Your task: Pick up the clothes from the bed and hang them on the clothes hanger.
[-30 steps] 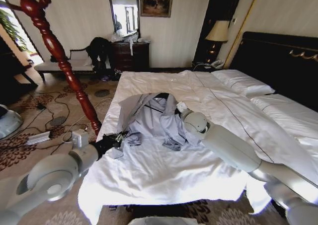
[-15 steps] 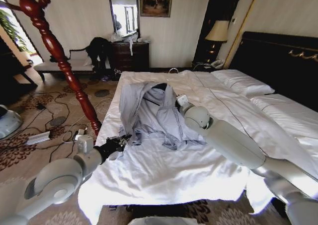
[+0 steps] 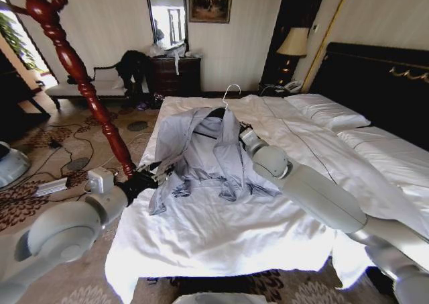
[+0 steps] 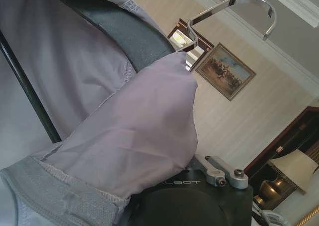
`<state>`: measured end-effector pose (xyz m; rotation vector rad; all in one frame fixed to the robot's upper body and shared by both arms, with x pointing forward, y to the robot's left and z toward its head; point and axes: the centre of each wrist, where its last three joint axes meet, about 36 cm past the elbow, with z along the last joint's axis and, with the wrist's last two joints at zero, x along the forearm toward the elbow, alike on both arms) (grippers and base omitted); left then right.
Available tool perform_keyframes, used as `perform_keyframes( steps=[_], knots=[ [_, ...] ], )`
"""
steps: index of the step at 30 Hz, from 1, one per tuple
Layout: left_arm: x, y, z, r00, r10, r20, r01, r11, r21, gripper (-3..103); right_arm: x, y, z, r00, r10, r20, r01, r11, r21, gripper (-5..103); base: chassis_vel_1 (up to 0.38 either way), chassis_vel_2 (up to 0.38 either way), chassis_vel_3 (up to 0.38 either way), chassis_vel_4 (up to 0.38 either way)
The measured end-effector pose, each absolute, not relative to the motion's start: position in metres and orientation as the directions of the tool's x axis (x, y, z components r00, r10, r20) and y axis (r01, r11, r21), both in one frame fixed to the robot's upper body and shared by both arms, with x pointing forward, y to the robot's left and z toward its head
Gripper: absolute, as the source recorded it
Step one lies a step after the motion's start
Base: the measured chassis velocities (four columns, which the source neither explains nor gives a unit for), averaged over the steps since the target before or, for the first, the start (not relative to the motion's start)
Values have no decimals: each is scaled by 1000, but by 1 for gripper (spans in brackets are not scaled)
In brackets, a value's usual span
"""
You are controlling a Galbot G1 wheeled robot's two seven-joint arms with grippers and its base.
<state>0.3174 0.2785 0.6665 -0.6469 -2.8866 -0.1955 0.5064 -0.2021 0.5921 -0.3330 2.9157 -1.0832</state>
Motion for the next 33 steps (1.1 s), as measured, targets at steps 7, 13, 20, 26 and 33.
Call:
perform_keyframes(
  steps=[7, 13, 20, 26, 33],
  knots=[
    [318, 279, 676, -875, 357, 327, 386, 922, 26, 100, 497, -222, 583, -980, -182, 76, -187, 741, -645, 23, 0, 0, 0, 0],
    [315, 279, 653, -699, 206, 684, 223, 973, -65, 100, 491, -241, 586, -986, -150, 77, -164, 744, -648, 23, 0, 0, 0, 0],
    [315, 280, 657, -690, 302, 658, 257, 952, -168, 100, 485, -250, 585, -988, -136, 78, -154, 745, -650, 23, 0, 0, 0, 0],
    [316, 280, 663, -749, 398, 530, 332, 917, -220, 100, 480, -259, 585, -989, -124, 77, -144, 743, -654, 23, 0, 0, 0, 0],
    [319, 280, 682, -844, 450, 290, 431, 893, -132, 100, 467, -265, 591, -990, -134, 45, -130, 738, -663, 23, 0, 0, 0, 0]
  ],
)
